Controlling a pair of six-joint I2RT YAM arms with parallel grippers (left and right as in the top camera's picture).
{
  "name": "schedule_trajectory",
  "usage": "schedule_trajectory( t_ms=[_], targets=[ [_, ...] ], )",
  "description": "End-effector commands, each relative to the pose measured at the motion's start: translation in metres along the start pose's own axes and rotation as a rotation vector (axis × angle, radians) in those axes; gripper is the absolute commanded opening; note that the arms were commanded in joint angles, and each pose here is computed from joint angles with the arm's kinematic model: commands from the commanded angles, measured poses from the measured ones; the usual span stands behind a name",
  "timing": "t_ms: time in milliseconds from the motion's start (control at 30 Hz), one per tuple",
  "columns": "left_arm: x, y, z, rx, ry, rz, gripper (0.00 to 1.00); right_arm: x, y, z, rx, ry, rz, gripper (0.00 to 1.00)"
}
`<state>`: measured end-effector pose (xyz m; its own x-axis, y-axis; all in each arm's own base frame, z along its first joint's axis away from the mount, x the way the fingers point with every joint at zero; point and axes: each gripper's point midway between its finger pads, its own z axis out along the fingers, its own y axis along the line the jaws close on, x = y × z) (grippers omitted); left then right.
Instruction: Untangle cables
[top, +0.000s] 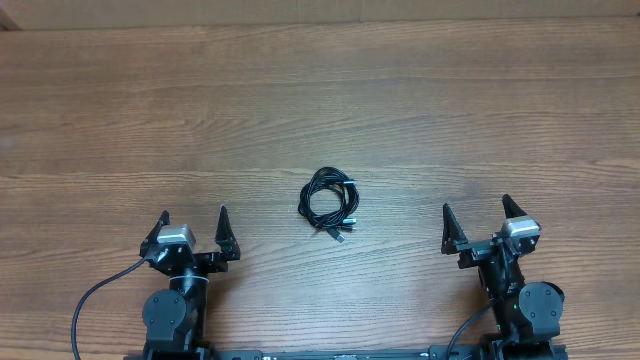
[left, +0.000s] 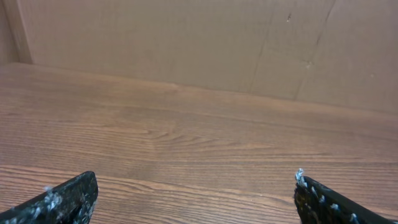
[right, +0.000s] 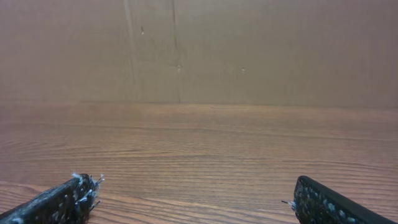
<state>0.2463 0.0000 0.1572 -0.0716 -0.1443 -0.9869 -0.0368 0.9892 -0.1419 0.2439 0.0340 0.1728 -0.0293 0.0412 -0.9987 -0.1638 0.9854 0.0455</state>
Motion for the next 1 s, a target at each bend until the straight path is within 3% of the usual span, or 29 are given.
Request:
schedule_trajectory(
  t_ms=[0,500,967],
  targets=[
    [0.000,-0.001,0.000,0.007,-0.006,0.018,1.00,0.002,0.000,0.000,0.003,-0.002,-0.002,1.00],
    [-0.001,-0.001,0.000,0.006,-0.007,0.018,1.00,0.002,0.000,0.000,0.003,-0.002,-0.002,1.00],
    [-0.010,-0.021,-0.004,0.115,-0.005,-0.016,1.00,0.002,0.000,0.000,0.003,-0.002,-0.001,1.00]
  ],
)
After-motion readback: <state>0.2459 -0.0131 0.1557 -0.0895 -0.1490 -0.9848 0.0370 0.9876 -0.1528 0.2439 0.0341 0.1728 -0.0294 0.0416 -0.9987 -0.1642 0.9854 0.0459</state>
